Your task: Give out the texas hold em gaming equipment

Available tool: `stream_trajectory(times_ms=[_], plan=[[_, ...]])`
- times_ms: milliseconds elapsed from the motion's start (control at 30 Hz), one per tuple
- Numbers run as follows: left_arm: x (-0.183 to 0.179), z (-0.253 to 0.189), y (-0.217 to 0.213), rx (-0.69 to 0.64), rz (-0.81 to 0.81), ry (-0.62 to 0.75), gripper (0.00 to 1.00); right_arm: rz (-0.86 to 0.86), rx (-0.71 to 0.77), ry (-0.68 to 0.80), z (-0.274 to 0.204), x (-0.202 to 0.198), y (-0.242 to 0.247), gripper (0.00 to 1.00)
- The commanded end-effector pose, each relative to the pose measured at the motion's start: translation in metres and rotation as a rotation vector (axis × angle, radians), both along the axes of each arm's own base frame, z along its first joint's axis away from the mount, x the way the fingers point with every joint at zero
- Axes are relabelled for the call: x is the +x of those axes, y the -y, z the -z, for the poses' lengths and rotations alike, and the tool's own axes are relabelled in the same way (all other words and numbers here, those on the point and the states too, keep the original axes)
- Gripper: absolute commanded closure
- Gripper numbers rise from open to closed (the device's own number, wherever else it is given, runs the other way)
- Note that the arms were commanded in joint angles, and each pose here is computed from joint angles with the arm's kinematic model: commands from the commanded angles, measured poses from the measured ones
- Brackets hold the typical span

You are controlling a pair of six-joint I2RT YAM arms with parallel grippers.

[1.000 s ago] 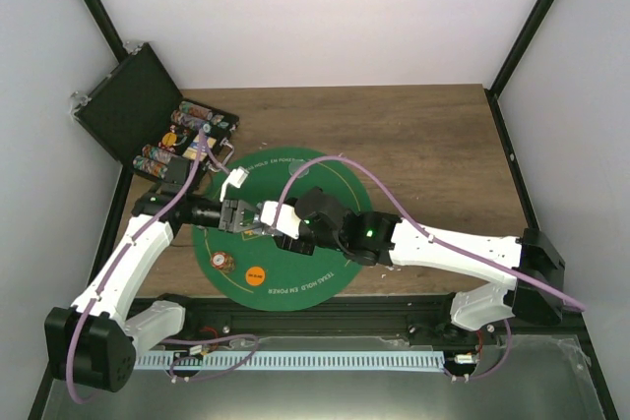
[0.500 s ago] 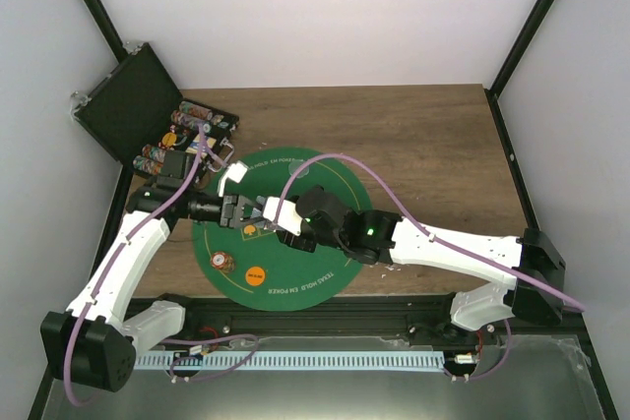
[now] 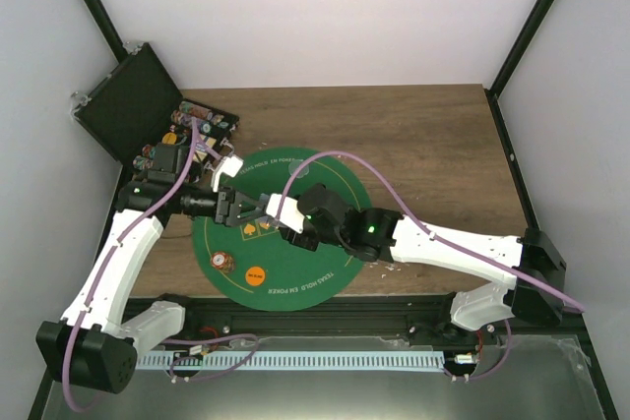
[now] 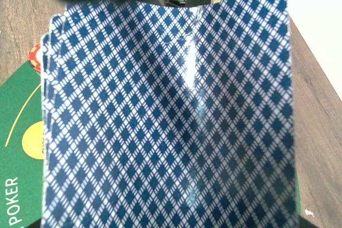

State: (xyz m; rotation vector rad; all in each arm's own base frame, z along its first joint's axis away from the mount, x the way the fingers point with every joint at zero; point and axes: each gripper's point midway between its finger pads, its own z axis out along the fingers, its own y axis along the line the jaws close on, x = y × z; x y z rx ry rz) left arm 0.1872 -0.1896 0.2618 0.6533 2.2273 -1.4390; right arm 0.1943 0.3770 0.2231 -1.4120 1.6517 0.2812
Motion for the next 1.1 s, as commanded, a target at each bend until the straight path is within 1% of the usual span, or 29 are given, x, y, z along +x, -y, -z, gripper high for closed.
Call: stream_trajectory(times_ms=[0,67,100,167,200,300,433,567,700,833,867,1000,1067], plan=[[-0.001,-0.011,-0.005,0.033,-0.003,0.07,0.2,0.013,0.045,0.0,-0.016,0.003,0.002,0.53],[0.0,-0.01,-0.007,0.056,-0.017,0.088,0.22,0.016,0.043,0.001,-0.017,0.004,0.002,0.53],[0.003,-0.005,-0.01,0.087,-0.036,0.094,0.26,0.017,0.044,0.0,-0.017,0.005,0.001,0.53],[0.008,0.002,-0.013,0.116,-0.066,0.072,0.38,0.011,0.048,0.001,-0.018,0.004,0.0,0.53],[0.006,0.001,-0.011,0.104,-0.051,0.069,0.43,0.009,0.049,0.002,-0.019,0.004,-0.001,0.53],[0.002,-0.003,-0.007,0.064,-0.022,0.067,0.52,0.011,0.052,0.008,-0.021,0.005,-0.001,0.53],[0.004,0.0,-0.009,0.076,-0.035,0.057,0.72,0.011,0.053,0.011,-0.022,0.005,-0.001,0.53],[0.004,0.002,-0.01,0.089,-0.041,0.057,0.79,0.019,0.047,0.014,-0.022,0.006,0.002,0.53],[0.018,0.012,-0.021,0.19,-0.117,0.065,0.8,0.022,0.05,0.014,-0.024,0.006,0.004,0.53],[0.018,0.011,-0.019,0.181,-0.102,0.071,0.78,0.024,0.042,0.016,-0.023,0.006,0.004,0.53],[0.017,0.009,-0.018,0.172,-0.094,0.072,0.76,0.025,0.04,0.017,-0.023,0.006,0.005,0.53],[0.007,-0.001,-0.009,0.087,-0.035,0.06,0.63,0.024,0.038,0.014,-0.022,0.006,0.004,0.53],[0.009,0.0,-0.006,0.07,-0.031,0.057,0.59,0.023,0.038,0.017,-0.021,0.007,0.003,0.53]])
